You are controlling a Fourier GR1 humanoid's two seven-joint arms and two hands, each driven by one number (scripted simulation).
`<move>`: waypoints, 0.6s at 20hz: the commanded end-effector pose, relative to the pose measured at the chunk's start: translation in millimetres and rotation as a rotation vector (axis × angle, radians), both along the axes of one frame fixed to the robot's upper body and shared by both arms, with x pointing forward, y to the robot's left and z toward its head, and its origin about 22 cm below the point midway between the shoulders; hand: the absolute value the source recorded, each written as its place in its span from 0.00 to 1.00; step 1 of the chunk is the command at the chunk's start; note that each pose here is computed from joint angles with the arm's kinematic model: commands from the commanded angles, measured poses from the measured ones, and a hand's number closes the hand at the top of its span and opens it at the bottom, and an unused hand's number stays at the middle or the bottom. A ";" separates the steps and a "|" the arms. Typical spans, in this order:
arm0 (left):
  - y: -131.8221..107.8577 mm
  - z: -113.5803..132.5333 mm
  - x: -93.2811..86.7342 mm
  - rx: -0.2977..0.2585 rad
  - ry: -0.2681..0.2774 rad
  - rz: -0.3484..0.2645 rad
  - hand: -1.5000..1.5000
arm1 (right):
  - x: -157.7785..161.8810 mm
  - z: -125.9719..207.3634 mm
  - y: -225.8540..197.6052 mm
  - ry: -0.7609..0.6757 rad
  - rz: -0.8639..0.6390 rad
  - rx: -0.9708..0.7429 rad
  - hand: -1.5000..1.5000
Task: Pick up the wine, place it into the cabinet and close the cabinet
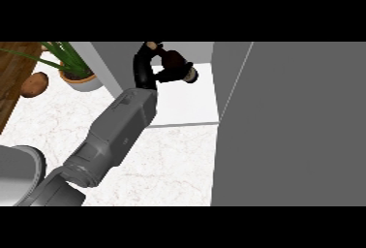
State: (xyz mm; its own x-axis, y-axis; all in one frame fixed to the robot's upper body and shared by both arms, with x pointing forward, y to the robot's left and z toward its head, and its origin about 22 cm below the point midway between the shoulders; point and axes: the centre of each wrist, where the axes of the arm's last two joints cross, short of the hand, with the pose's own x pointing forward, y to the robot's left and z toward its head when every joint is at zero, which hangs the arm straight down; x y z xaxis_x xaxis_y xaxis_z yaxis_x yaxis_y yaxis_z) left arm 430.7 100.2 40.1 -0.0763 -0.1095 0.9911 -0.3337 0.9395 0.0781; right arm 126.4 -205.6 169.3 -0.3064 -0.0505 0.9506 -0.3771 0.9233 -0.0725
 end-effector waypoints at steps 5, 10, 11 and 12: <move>38.7 -11.0 4.2 0.101 0.043 0.071 0.00 | -22.6 16.2 -8.1 -0.049 0.065 0.058 0.00; 32.1 -11.7 3.8 0.144 0.056 0.123 0.00 | -21.2 16.8 -3.1 -0.039 0.062 0.069 0.00; 43.0 -9.7 6.1 0.135 0.053 0.084 0.00 | -22.5 16.2 1.1 -0.045 0.068 0.067 0.00; 25.7 10.4 13.4 0.136 0.047 0.111 0.00 | -30.9 19.8 -5.3 -0.045 0.057 0.067 0.00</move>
